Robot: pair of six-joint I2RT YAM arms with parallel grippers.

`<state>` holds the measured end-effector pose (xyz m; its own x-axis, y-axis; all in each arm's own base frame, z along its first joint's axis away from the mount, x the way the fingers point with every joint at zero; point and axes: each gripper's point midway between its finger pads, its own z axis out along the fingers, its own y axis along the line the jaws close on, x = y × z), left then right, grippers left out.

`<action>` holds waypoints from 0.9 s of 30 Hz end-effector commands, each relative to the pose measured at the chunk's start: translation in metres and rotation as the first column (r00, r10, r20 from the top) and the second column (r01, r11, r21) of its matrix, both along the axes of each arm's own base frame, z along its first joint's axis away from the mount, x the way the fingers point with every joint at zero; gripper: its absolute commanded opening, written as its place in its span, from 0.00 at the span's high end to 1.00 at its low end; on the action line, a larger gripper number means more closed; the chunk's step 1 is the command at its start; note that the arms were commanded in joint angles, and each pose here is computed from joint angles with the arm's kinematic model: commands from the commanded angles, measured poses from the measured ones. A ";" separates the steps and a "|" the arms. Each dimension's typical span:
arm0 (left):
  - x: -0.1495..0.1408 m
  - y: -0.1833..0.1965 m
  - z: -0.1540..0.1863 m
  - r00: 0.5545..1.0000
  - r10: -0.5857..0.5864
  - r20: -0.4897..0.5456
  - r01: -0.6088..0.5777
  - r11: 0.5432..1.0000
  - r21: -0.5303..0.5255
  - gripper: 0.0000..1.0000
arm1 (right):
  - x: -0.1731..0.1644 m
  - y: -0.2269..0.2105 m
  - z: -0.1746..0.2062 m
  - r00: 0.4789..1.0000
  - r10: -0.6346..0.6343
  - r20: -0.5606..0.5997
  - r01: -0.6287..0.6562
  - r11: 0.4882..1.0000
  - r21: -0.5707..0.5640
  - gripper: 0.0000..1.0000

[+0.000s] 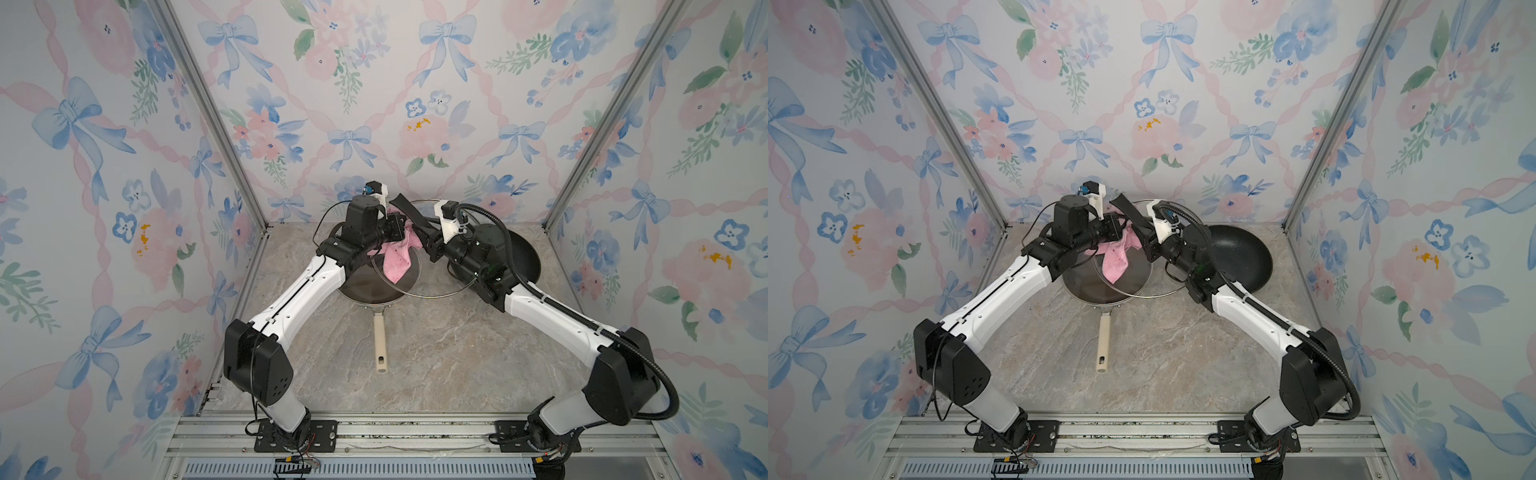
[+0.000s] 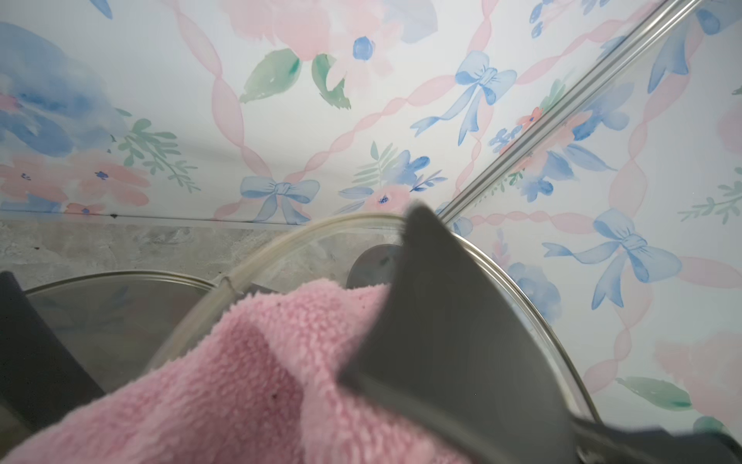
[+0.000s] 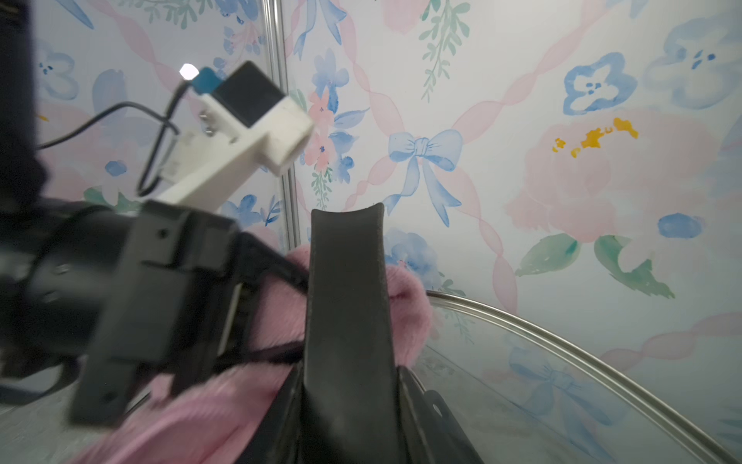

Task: Wipe the pot lid with a cloth
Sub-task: Wipe the pot lid.

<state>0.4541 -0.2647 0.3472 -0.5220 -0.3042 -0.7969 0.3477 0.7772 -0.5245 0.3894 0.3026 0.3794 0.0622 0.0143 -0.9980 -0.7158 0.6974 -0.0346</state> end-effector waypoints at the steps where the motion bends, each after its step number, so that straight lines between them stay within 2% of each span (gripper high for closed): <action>1: 0.027 0.012 -0.038 0.995 0.034 -0.097 -0.029 0.998 0.056 1.00 | -0.095 -0.025 0.138 0.919 0.095 0.382 -0.152 0.981 0.121 1.00; 4: 0.038 0.026 -0.040 0.991 0.087 -0.105 -0.081 0.995 0.062 1.00 | -0.105 -0.035 0.136 0.920 0.074 0.385 -0.126 0.986 0.110 1.00; 9: 0.045 0.064 -0.025 0.983 0.176 -0.050 -0.171 0.981 0.095 1.00 | -0.103 -0.035 0.126 0.922 0.079 0.379 -0.100 0.994 0.036 1.00; 11: 0.042 0.077 -0.004 0.982 0.187 0.003 -0.186 0.977 0.100 1.00 | -0.099 -0.031 0.118 0.922 0.092 0.375 -0.094 0.995 -0.014 1.00; 13: 0.036 0.086 0.029 0.979 0.187 0.086 -0.195 0.975 0.107 1.00 | -0.092 -0.025 0.106 0.921 0.112 0.374 -0.087 0.993 -0.085 1.00; 17: 0.014 0.087 0.100 0.958 0.149 0.246 -0.174 0.981 0.082 1.00 | -0.086 -0.011 0.091 0.917 0.174 0.360 -0.125 0.980 -0.156 1.00; 20: -0.001 0.067 0.136 0.941 0.088 0.327 -0.118 0.990 0.071 1.00 | -0.090 0.005 0.087 0.904 0.248 0.347 -0.195 0.964 -0.182 1.00; 22: -0.009 0.033 0.141 0.941 -0.013 0.339 -0.011 0.998 0.068 1.00 | -0.094 0.017 0.083 0.892 0.296 0.343 -0.230 0.948 -0.219 1.00; 27: -0.020 -0.065 0.109 0.926 -0.259 0.275 0.243 0.966 0.093 1.00 | -0.101 0.035 0.075 0.872 0.355 0.337 -0.269 0.923 -0.274 1.00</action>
<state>0.4268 -0.2778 0.5085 -0.2183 -0.2584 -0.9411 0.5905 0.7328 -0.3381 0.3126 0.3340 0.3783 0.2421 -0.2376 -0.9407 -0.8557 0.4048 -0.3224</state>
